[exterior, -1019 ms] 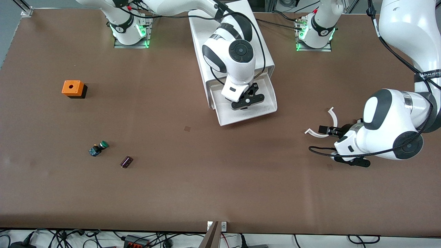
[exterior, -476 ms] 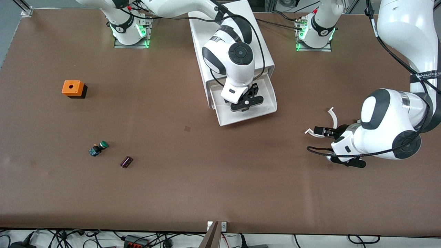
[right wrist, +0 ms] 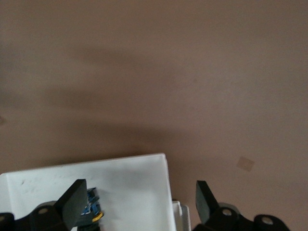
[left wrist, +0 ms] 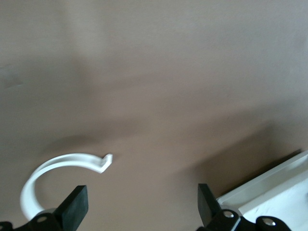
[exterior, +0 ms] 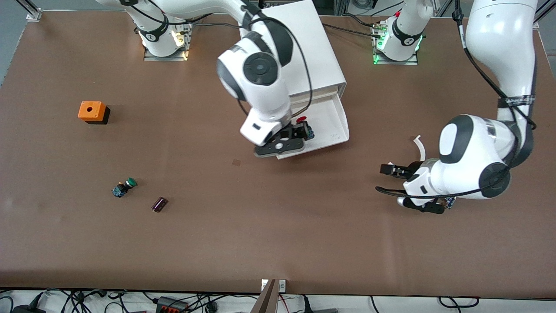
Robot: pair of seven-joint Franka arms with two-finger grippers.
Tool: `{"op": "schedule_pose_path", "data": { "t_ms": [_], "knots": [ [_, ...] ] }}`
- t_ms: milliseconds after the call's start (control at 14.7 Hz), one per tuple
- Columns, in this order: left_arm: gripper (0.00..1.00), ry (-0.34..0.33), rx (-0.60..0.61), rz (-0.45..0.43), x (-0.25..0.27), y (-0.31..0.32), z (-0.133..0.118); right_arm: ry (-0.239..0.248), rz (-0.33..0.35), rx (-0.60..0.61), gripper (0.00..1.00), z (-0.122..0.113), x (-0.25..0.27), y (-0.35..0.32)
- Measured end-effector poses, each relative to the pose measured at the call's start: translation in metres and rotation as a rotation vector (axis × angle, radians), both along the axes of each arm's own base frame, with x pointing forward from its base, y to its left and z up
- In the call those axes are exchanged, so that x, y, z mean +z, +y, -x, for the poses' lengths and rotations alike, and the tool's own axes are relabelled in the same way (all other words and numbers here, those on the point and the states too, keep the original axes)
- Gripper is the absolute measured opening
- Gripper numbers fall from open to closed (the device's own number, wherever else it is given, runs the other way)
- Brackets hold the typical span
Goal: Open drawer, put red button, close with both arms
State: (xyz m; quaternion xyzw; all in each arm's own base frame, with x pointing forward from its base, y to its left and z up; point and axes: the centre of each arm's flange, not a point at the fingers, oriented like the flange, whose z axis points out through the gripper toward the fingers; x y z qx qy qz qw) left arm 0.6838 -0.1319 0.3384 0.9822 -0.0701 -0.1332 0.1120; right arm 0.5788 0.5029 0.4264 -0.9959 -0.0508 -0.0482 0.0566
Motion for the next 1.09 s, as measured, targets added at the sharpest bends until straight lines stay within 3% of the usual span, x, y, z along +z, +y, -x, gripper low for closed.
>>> {"op": "schedule_pose_path", "data": {
  "t_ms": [340, 408, 680, 951, 1087],
  "knots": [
    [1.0, -0.021, 0.156, -0.055, -0.024, -0.114, 0.029, -0.057, 0.052, -0.13, 1.0, -0.055, 0.014, -0.077],
    [1.0, -0.035, 0.186, -0.066, -0.029, -0.139, 0.038, -0.051, 0.072, -0.157, 1.0, -0.064, 0.013, -0.093],
    [1.0, -0.076, 0.275, -0.092, -0.063, -0.199, 0.073, 0.057, 0.161, -0.196, 1.0, -0.093, -0.008, -0.174],
    [1.0, -0.022, 0.272, -0.117, -0.081, -0.229, 0.106, 0.081, 0.175, -0.116, 1.0, -0.115, 0.01, -0.246],
    [1.0, 0.036, 0.267, -0.138, -0.082, -0.25, 0.129, 0.069, 0.164, -0.12, 1.0, -0.12, 0.034, -0.279]
  ]
}}
